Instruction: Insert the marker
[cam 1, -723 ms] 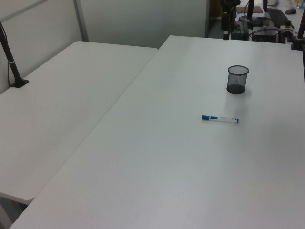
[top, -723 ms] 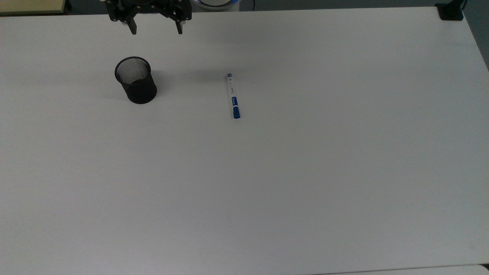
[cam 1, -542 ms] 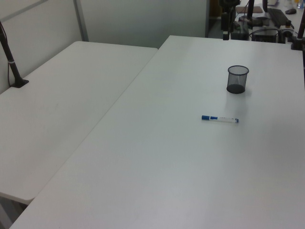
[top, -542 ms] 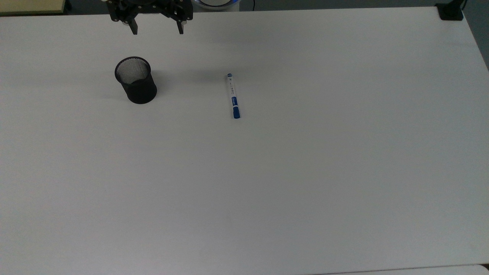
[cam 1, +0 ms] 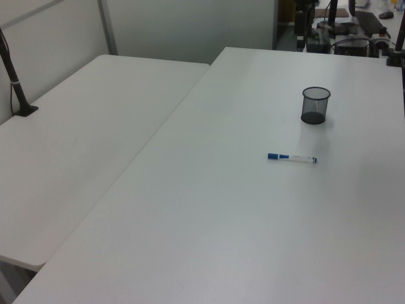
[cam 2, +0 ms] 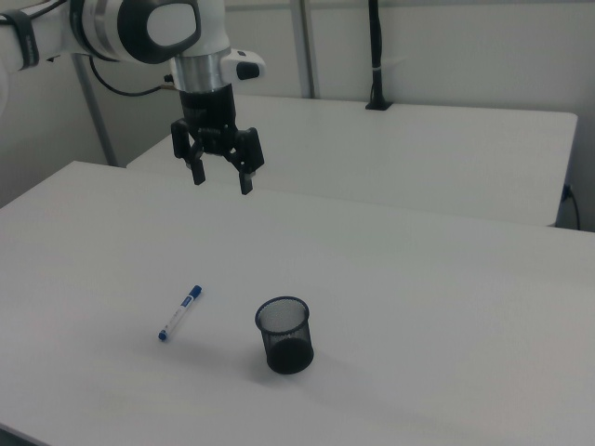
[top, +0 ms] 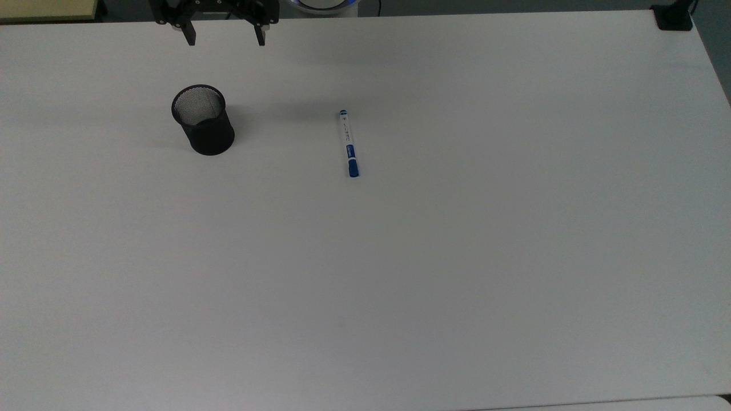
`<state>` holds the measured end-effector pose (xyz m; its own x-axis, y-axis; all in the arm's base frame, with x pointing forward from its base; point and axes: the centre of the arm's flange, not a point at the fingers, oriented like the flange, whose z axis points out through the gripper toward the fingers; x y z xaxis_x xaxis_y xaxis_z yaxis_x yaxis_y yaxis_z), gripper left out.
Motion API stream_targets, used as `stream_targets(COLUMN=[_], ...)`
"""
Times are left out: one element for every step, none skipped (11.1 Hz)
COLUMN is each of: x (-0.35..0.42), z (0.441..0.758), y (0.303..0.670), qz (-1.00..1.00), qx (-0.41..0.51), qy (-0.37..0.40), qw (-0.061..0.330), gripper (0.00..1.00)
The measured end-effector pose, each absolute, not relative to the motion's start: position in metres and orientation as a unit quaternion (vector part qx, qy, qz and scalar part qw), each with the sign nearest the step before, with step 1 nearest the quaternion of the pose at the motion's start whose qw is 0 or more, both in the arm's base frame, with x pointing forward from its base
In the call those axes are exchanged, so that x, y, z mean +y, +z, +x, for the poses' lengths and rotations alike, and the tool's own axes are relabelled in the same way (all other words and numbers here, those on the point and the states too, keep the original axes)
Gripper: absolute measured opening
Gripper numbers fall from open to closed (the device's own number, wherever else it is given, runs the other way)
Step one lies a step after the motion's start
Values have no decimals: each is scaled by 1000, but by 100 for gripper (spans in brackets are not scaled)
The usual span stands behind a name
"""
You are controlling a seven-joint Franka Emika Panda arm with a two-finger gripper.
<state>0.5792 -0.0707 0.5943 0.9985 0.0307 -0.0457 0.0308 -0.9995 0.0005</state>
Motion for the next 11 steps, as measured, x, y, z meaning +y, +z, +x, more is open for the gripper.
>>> stream_targets(x=[-73, -78, -84, -88, -89, -91, -94, -97, -97, -94, -90], z=[579, 578, 577, 574, 571, 569, 569, 568, 568, 570, 572], y=[595, 595, 597, 598, 600, 603, 608, 610, 610, 608, 605], qz=[1000, 1000, 1000, 1000, 999, 999, 1000, 1000, 1000, 1000, 1000], qx=[13, 9, 3, -1, -2, -4, -6, -9, -9, -6, -3], qy=[-22, -22, -21, -27, -33, -33, -29, -27, -27, -29, -31], qw=[1, 1, 2, 1, -1, -1, 0, 0, 0, 0, 0], gripper=[100, 100, 100, 100, 100, 100, 100, 100, 100, 100, 100])
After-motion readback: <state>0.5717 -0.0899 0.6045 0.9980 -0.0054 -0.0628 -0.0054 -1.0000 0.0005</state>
